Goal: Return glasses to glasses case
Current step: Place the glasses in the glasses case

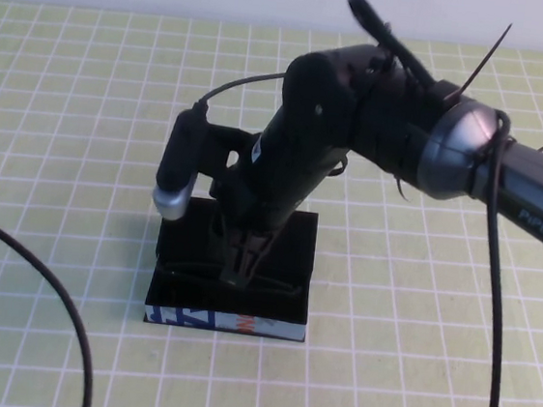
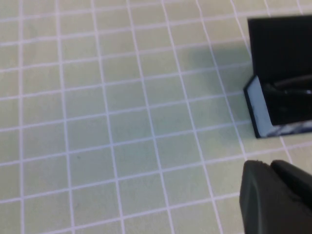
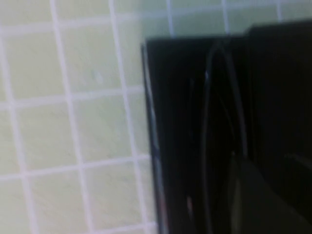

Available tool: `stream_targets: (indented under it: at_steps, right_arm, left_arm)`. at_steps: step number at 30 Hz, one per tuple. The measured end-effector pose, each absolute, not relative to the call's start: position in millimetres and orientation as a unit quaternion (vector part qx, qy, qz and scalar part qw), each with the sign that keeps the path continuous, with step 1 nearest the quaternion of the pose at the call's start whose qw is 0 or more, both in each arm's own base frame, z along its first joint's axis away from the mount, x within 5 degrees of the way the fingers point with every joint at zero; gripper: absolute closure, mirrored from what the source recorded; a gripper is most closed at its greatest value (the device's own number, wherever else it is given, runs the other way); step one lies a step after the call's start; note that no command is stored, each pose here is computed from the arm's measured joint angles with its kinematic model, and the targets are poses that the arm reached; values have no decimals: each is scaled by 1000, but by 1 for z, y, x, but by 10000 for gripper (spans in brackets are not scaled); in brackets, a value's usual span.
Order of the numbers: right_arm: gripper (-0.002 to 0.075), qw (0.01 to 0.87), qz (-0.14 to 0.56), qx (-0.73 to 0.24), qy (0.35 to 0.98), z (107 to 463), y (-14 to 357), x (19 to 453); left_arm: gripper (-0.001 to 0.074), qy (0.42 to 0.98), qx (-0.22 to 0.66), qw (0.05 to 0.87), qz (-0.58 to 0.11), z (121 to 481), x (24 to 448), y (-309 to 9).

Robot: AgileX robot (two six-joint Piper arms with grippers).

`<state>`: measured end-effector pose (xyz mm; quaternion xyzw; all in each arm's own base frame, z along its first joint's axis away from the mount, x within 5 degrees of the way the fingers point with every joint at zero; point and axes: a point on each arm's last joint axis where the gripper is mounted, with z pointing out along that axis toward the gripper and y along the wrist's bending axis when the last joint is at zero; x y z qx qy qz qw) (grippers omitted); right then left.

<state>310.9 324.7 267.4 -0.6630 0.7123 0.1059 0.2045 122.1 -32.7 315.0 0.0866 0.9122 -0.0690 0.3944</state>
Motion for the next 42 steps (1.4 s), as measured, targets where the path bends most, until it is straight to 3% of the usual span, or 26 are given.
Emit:
stream_targets:
  at_steps: [9, 19, 36, 42]
  right_arm:
    - [682, 166, 182, -643, 726, 265, 332, 300]
    - [647, 142, 141, -655, 729, 241, 331, 308]
    - [640, 138, 135, -649, 736, 212, 338, 318]
    - [704, 137, 134, -649, 737, 209, 338, 318]
  left_arm:
    - [738, 924, 98, 358, -86, 306, 132, -40]
    - [738, 928, 98, 347, -87, 305, 131, -40]
    - [738, 929, 97, 347, -86, 305, 131, -40]
    - [738, 929, 98, 346, -86, 305, 130, -40]
